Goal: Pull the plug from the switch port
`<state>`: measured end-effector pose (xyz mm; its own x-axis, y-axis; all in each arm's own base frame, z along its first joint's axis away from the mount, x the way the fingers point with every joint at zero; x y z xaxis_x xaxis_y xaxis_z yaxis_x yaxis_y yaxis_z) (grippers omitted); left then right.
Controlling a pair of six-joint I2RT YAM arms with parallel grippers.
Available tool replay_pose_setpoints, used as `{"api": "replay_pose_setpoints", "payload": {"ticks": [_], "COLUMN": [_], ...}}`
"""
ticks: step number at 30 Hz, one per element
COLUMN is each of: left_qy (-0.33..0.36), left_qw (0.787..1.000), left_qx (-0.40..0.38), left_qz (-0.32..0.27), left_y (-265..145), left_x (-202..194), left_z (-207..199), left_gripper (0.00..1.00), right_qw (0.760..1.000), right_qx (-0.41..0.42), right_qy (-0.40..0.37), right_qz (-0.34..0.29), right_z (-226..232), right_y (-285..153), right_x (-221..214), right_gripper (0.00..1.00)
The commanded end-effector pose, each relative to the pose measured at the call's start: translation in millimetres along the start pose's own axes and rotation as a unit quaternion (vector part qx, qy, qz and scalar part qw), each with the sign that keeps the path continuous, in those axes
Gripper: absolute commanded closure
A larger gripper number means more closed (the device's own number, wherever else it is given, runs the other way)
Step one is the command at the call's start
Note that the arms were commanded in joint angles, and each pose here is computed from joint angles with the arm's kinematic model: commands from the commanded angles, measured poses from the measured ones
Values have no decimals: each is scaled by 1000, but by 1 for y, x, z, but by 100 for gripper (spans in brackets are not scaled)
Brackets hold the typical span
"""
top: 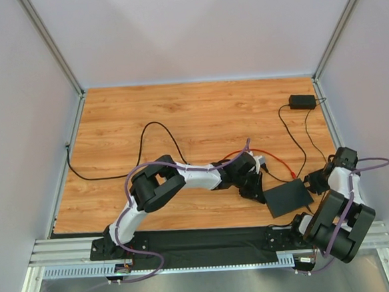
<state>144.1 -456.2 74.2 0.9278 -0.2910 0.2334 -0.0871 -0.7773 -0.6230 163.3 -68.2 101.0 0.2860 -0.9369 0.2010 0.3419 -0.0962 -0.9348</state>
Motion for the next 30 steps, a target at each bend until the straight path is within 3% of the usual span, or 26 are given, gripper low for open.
{"api": "replay_pose_setpoints", "payload": {"ticks": [1, 5, 6, 8, 13, 19, 24, 28, 30], "left_qy": [26, 49, 73, 110, 188, 202, 113, 58, 31], "left_qw": [999, 995, 992, 984, 970, 964, 977, 980, 979], "left_qx": [37, 55, 24, 39, 0, -75, -127, -128, -127], "left_qz": [-27, -61, -101, -135, -156, -155, -131, -139, -156], "left_y": [-4, -27, -44, -59, -81, -70, -38, -21, -12], "left_x": [6, -4, 3, 4, 38, 80, 107, 111, 110], "left_z": [9, 15, -3, -2, -50, -96, -86, -72, -63], "left_gripper": [84, 72, 68, 58, 48, 50, 65, 68, 64], "right_qw": [999, 1000, 1000, 999, 997, 995, 995, 996, 996], "right_qx": [5, 15, 19, 32, 61, 83, 81, 70, 64], "right_qy": [3, -2, -8, -30, -37, -53, -60, -60, -60], "right_qz": [41, 26, 20, -4, -35, -4, 11, 6, 2], "right_z": [1, 6, 8, 11, 14, 19, 24, 23, 22], "right_y": [-14, -23, -25, -33, -42, -46, -48, -48, -47], "right_x": [-9, -4, -2, 4, 4, -4, -2, -2, -2], "right_gripper": [73, 73, 73, 73, 71, 72, 76, 77, 77]}}
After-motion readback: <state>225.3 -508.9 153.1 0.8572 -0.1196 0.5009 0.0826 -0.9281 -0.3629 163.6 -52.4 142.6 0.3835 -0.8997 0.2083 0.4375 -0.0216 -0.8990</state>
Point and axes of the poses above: each gripper's point midway between its finger pads, its own y axis out along the fingers, its own z axis along the line the jaws close on, x = y × z, the point moved 9 cm from there along -y, back along the fingers, and after that the axes turned 3 degrees about -y, right-handed, at the moved point
